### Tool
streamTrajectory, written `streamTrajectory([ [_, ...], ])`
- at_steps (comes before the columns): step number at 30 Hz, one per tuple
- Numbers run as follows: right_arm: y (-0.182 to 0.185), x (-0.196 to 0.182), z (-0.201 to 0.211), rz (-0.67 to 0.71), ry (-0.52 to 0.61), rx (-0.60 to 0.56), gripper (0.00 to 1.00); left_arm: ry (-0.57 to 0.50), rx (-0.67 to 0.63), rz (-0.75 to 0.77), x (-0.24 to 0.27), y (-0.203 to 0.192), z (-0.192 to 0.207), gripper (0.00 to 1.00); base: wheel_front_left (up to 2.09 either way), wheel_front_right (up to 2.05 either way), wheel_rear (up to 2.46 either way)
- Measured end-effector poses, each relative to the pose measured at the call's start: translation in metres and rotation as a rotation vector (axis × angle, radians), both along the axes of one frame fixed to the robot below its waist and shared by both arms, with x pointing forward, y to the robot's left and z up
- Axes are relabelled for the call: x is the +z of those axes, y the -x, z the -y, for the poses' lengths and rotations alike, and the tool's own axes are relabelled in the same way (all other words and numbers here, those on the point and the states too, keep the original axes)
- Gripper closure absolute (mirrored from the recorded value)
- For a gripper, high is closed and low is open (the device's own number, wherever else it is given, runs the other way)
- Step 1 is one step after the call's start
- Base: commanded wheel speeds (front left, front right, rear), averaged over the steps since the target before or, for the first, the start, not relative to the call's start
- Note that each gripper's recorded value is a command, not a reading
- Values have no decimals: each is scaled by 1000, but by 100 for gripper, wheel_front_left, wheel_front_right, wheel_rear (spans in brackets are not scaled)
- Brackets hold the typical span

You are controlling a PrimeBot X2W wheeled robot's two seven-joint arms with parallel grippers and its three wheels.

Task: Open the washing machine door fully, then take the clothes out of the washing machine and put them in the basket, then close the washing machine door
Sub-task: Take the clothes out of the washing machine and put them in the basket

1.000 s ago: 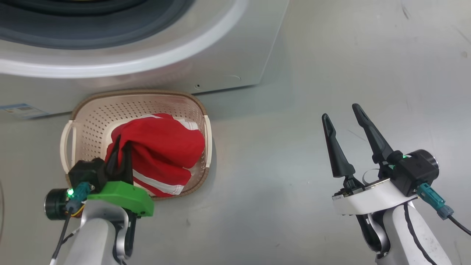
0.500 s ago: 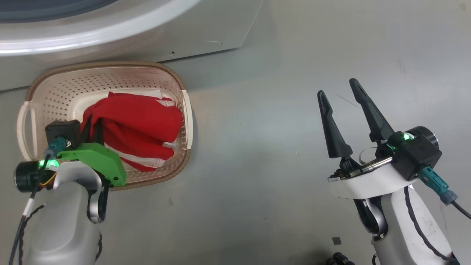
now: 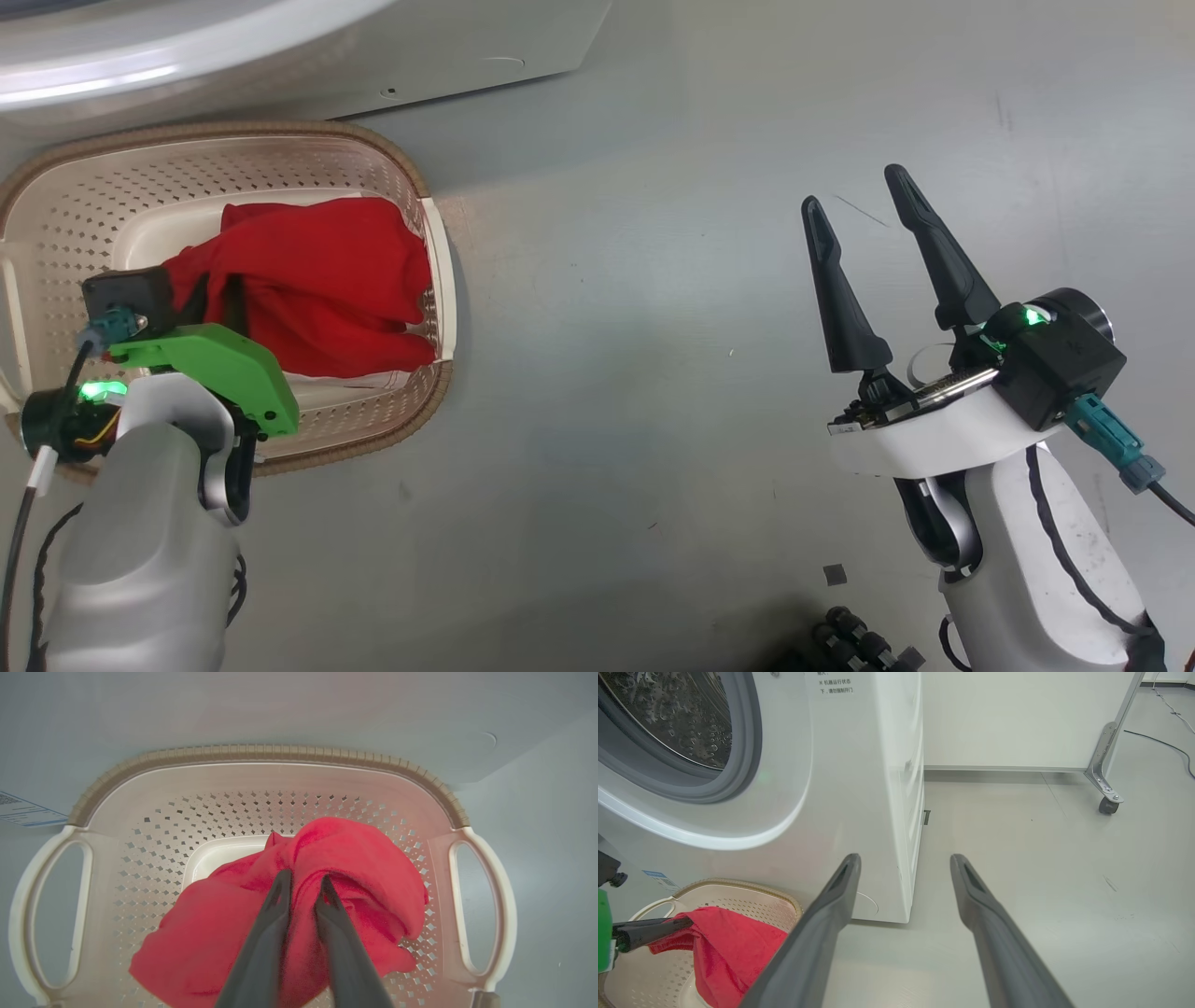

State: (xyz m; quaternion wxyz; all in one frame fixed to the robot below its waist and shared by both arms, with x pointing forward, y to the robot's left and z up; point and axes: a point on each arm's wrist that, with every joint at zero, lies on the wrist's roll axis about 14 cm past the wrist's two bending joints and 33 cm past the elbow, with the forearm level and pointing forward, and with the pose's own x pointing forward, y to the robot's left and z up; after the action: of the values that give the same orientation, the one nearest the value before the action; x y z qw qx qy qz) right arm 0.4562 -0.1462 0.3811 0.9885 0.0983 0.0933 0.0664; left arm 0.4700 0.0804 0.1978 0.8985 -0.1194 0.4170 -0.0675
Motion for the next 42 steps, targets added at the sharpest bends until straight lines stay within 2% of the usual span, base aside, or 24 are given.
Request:
streamTrajectory([
  [10,-1,2,-1,2,-3,2,0,-5,14,58,7,-4,-5,0,0,0,0],
  [21,-1,19,-2,38,-5,1,0,38,61,260,57,-22,-3,0,0,0,0],
  [31,5,38,-7,74,-7,17,0,78,99,468,133,-38,-12,0,0,0,0],
  [37,9,51,-11,101,-13,25,0,87,108,690,209,-56,-20,0,0,0,0],
  [42,14,62,-17,123,-21,39,0,72,125,785,246,-43,-32,0,0,0,0],
])
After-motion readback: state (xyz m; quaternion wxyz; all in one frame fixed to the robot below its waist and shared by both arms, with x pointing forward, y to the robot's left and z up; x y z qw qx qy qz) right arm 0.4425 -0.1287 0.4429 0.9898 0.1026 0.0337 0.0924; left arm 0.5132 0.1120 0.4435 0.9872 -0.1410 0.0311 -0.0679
